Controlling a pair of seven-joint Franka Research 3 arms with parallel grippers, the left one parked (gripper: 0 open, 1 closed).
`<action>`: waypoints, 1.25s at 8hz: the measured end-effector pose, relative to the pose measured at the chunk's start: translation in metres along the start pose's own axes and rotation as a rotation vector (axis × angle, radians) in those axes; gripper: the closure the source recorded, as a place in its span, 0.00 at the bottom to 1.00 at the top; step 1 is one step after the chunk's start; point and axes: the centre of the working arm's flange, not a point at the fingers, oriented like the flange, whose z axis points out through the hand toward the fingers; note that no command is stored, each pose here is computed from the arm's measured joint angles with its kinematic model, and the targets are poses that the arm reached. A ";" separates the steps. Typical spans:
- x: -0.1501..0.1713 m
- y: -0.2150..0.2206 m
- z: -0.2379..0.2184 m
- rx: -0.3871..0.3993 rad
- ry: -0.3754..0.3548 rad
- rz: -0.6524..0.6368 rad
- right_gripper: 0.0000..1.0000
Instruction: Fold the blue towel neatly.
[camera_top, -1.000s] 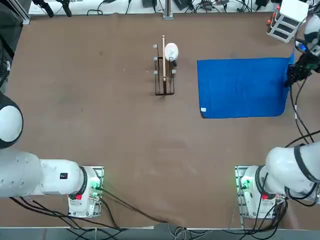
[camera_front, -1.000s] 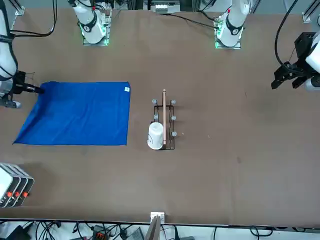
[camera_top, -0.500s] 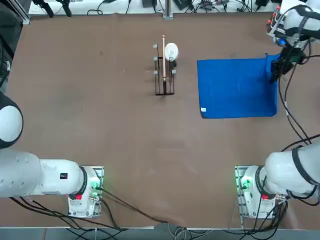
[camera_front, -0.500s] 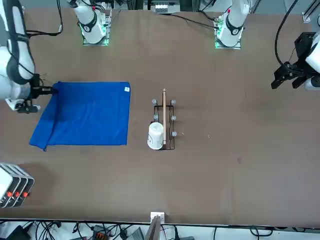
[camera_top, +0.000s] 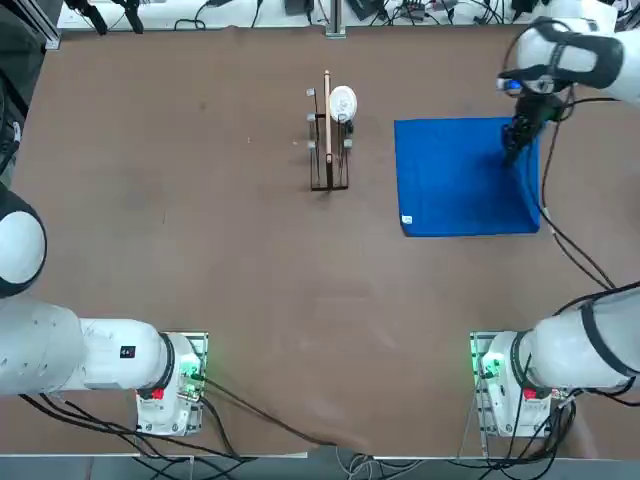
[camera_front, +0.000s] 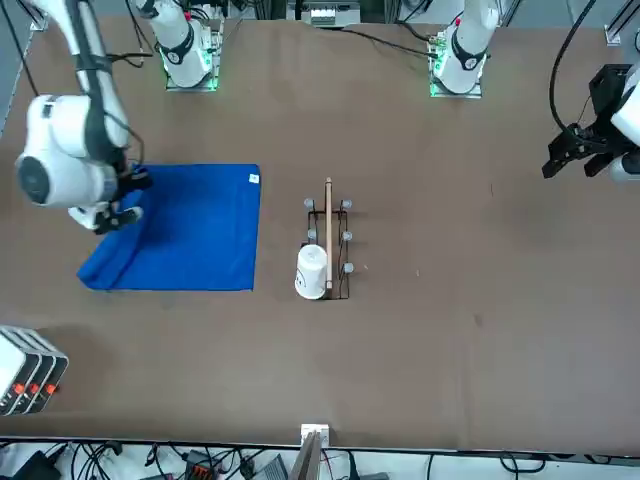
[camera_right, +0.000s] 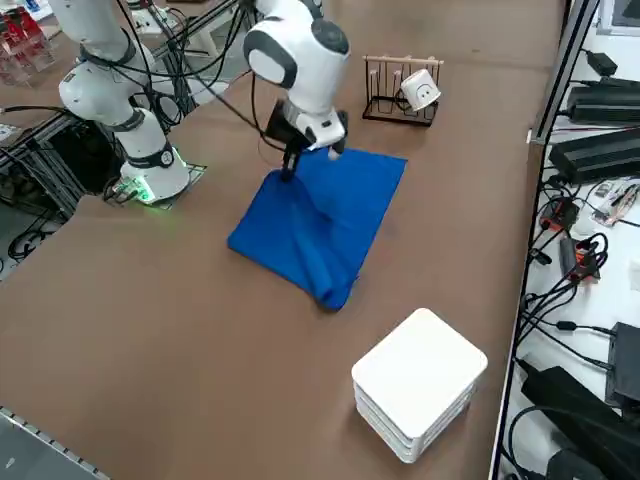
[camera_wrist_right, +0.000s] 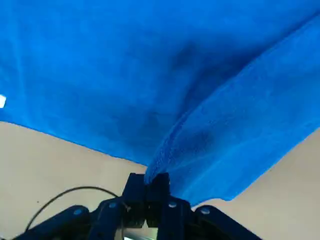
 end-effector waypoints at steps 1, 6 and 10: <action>0.009 -0.028 0.001 -0.023 -0.004 -0.044 0.97; 0.035 -0.115 0.010 -0.087 0.045 -0.178 0.97; 0.044 -0.190 0.034 -0.139 0.019 -0.291 0.97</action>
